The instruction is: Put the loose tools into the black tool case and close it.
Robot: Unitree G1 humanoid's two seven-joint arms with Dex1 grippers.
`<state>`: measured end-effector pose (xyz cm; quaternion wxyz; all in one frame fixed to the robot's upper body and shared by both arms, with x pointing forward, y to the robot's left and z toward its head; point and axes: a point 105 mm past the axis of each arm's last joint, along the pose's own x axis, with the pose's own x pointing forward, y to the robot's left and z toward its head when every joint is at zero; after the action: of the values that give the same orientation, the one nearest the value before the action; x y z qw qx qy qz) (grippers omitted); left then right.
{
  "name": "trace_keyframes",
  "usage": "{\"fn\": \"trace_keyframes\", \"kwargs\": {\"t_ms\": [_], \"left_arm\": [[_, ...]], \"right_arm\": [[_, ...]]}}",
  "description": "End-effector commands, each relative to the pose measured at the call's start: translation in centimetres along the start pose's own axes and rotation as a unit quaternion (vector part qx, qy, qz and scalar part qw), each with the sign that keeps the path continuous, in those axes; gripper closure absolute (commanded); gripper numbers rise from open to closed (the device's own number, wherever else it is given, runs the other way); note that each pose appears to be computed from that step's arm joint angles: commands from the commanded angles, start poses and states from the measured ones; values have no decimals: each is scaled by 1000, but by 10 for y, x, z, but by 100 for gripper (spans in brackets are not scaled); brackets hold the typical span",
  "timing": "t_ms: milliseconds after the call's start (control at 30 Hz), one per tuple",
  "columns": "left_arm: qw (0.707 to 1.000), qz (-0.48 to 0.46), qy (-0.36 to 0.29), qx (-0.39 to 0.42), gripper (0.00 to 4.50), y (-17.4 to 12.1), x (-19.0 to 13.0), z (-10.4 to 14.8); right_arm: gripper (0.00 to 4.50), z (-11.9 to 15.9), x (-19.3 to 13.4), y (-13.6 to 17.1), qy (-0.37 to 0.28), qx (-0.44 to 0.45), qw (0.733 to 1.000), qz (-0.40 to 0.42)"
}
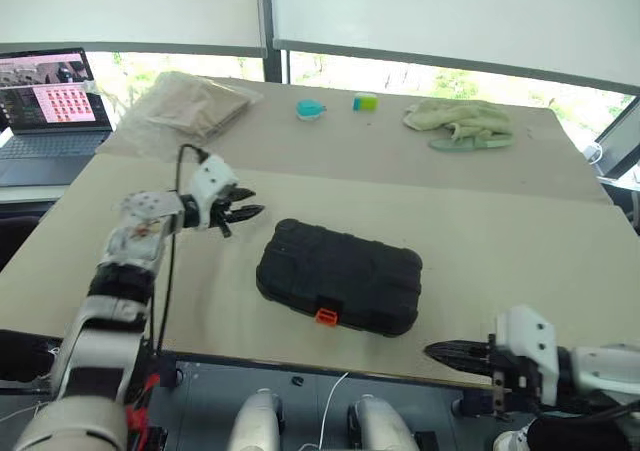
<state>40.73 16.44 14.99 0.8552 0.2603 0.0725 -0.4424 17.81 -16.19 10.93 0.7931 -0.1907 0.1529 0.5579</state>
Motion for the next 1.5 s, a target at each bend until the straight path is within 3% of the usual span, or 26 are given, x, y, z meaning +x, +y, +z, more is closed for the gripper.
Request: {"fn": "trace_keyframes", "kwargs": {"t_ms": [33,67,233,400,533,633,767,900,1000,1133,1233,1500], "left_arm": [[998,-35,-4,53,420,-3,15,12],[997,-52,-5,62,443,-7,23,16],[988,-115,9,105,443,-24,36,20],[962,-242,10,125,443,-53,15,11],[957,-262,-4,124,443,-61,6,15],[966,-225,-15,124,443,-49,5,25],[973,-213,-55,67,443,-30,0,64],[937,-329,-81,86,443,-66,-4,108],[917,-370,-62,133,443,-97,8,101],[901,-382,-7,204,443,-125,42,70],[895,-376,16,241,443,-129,56,53],[896,-373,9,241,443,-130,66,49]], "right_arm": [[450,1,14,-3,1,-13,1000,10],[450,0,18,-5,5,-20,1000,11],[450,-6,31,-37,28,-16,998,-57],[450,4,11,-86,-1,8,986,-165],[450,2,-3,-104,6,6,979,-202],[450,-1,-6,-100,15,2,982,-188],[450,0,-9,-84,21,1,988,-153],[450,2,-8,-64,23,6,993,-115],[450,3,0,-57,22,8,995,-102],[450,2,20,-50,23,7,996,-89],[450,0,32,-46,29,4,996,-79],[450,-11,59,-56,35,3,994,-100]]}}
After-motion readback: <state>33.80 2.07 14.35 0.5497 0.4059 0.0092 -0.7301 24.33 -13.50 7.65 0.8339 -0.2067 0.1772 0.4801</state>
